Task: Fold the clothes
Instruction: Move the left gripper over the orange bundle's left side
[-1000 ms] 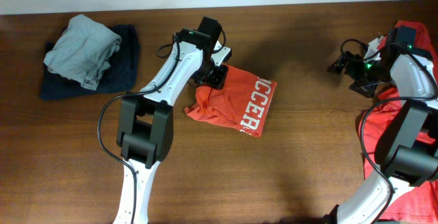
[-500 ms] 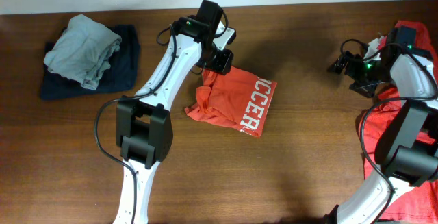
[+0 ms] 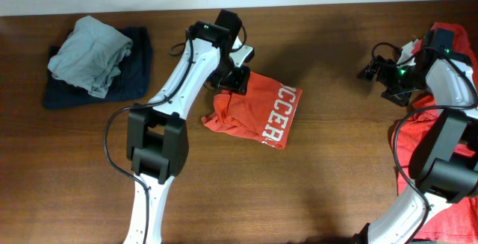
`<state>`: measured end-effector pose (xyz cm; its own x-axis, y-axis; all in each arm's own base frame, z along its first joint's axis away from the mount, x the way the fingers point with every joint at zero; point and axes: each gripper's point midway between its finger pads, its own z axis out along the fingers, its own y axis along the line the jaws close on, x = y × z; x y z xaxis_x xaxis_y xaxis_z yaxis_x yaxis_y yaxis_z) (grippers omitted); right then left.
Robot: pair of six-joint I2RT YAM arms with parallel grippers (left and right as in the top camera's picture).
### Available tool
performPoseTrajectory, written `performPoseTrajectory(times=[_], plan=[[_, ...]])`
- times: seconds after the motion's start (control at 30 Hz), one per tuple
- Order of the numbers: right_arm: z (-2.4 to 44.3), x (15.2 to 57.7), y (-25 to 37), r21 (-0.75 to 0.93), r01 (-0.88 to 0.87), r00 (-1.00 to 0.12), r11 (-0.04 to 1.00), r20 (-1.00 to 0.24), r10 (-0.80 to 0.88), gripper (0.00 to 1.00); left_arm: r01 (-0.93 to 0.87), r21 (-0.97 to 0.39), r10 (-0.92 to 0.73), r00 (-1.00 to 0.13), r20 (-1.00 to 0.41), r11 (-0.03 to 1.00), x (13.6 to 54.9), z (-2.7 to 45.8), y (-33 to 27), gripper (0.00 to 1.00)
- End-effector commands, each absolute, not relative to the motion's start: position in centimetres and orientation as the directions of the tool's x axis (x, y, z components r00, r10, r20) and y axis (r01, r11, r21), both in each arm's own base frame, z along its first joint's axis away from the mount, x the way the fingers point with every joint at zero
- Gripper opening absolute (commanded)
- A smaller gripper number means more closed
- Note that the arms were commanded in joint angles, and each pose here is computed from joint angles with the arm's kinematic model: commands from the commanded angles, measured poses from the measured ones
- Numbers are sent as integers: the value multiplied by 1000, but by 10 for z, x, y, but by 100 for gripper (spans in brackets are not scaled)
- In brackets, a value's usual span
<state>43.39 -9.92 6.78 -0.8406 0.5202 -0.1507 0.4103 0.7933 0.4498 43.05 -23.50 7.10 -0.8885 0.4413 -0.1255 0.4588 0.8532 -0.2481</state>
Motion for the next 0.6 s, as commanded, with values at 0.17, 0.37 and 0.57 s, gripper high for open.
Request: performPoseTrajectory(times=[0.17,0.37,0.57], plan=[[86,436,-104,440,391,-835,808,-200,513,99,446,-268,435,-895,-102,854,423,51,-232,47],[86,436,-104,440,391,-835,808,-201,513,99,447,-268,435,-894,-108,853,423,41,-233,47],[86,436,-104,440,391,-835,808,-200,513,99,443,-319,431,-896,-110,838,420,39,-241,28]])
